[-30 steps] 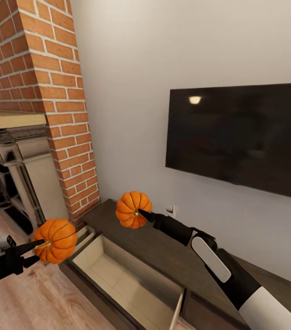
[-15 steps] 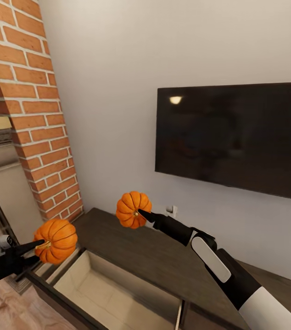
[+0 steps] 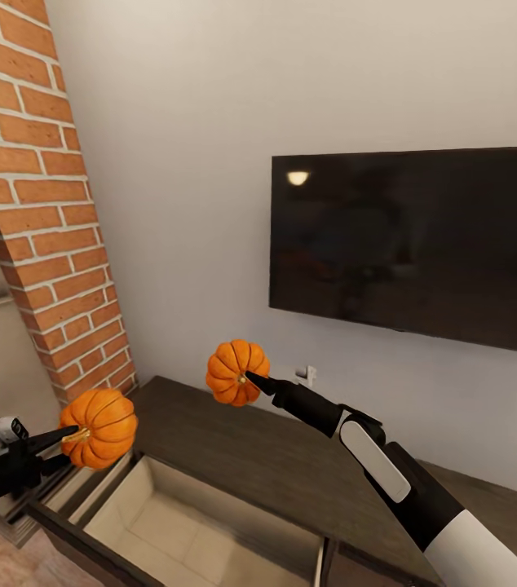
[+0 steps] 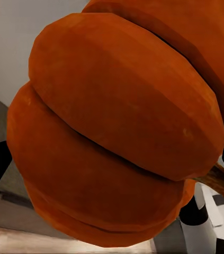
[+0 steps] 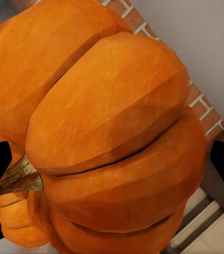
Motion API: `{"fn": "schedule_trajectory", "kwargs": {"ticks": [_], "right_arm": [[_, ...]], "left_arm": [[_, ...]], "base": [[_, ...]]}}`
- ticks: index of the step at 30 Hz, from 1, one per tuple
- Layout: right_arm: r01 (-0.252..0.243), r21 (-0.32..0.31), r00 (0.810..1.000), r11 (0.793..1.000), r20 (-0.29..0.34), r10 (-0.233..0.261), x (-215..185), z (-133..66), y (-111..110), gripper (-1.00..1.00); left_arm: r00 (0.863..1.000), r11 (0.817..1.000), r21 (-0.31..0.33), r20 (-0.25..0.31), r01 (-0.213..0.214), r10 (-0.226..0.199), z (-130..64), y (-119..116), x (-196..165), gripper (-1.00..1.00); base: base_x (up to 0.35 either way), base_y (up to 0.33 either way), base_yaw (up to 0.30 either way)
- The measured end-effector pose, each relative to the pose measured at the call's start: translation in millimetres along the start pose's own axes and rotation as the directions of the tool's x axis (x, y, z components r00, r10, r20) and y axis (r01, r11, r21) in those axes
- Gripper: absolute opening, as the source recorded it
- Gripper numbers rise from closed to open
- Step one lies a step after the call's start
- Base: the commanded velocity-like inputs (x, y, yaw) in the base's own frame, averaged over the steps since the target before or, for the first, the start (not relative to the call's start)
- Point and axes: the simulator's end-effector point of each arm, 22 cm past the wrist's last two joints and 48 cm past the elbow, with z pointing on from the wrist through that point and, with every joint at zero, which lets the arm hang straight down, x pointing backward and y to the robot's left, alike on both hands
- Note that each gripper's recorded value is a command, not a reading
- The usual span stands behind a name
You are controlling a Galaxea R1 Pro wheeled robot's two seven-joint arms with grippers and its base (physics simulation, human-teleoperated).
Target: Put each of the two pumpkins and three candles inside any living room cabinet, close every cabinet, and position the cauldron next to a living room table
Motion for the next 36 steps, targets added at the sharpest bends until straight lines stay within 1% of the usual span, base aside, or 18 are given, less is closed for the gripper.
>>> {"fn": "schedule_trajectory", "kwargs": {"ticks": [8, 30, 36], "right_arm": [[0.001, 0.000, 1.000, 1.000, 0.000, -0.001, 0.1, 0.1, -0.2, -1.00], [0.001, 0.000, 1.000, 1.000, 0.000, -0.001, 0.1, 0.1, -0.2, -1.00], [0.001, 0.000, 1.000, 1.000, 0.000, -0.001, 0.0, 0.2, -0.3, -1.00]], "left_arm": [[1.000, 1.000, 0.000, 0.001, 0.001, -0.001, -0.1, 0.3, -0.2, -1.00], [1.000, 1.000, 0.000, 0.002, 0.003, -0.003, -0.5, 0.6, -0.3, -1.00], [1.000, 1.000, -0.001, 0.002, 0.003, -0.003, -0.7, 1.3, -0.2, -1.00]], "base": [[0.046, 0.274, -0.263], [-0.011, 0.298, -0.273], [-0.013, 0.304, -0.093]]}}
